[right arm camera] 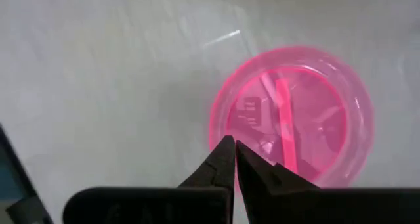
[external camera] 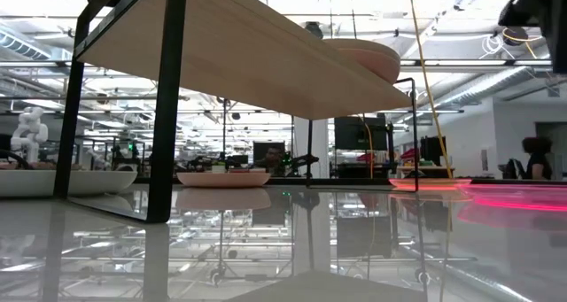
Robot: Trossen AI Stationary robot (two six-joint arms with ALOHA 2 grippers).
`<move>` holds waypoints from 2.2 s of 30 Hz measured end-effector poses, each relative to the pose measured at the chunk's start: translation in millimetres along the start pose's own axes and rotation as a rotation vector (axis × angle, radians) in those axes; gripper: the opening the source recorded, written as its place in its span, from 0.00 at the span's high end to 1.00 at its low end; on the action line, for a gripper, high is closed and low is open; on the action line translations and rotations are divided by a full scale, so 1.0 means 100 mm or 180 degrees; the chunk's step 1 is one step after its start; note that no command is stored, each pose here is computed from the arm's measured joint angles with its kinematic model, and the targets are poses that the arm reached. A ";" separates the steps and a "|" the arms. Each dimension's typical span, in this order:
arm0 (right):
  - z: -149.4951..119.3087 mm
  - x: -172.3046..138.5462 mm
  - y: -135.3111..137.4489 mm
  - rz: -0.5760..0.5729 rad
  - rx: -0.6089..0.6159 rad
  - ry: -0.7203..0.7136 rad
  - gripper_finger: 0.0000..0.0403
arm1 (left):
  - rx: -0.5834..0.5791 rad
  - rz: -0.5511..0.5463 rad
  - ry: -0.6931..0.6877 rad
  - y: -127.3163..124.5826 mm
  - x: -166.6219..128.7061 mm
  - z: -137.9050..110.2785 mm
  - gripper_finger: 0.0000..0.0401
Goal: Place and stack plates onto a shelf
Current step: Stack the small pink plate on top of the small pink plate on the shelf
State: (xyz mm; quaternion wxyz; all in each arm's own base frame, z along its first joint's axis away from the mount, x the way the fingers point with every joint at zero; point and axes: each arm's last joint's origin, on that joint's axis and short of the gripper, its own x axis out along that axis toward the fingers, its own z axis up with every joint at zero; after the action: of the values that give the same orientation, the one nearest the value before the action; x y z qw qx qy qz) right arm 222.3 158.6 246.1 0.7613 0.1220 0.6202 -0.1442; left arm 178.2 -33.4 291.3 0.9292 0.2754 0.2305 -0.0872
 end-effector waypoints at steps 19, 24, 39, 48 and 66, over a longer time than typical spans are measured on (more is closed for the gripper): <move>-0.21 0.71 -0.01 0.0595 0.0010 -0.0113 0.71 | 0.0007 -0.0031 0.0061 -0.01 0.00 -0.02 0.80; -0.29 0.79 -0.04 0.0496 -0.0424 -0.0180 0.54 | 0.0004 -0.0027 0.0055 -0.01 0.00 -0.02 0.80; -0.40 0.96 -0.17 0.0310 -0.0817 -0.0188 0.68 | 0.0011 -0.0032 0.0062 -0.01 0.00 -0.02 0.80; -0.41 0.96 -0.19 0.0263 -0.0838 -0.0150 0.95 | 0.0021 -0.0032 0.0062 -0.01 0.00 -0.02 0.80; -0.39 0.72 -0.22 0.0310 -0.0691 -0.0056 1.00 | 0.0042 -0.0032 0.0062 -0.01 0.00 -0.02 0.80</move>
State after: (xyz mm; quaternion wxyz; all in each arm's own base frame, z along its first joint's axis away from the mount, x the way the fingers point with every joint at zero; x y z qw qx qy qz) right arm 192.1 147.4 167.6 0.7816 0.0676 0.6189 -0.0400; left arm 177.2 -33.2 289.4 0.9246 0.2812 0.2403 -0.0907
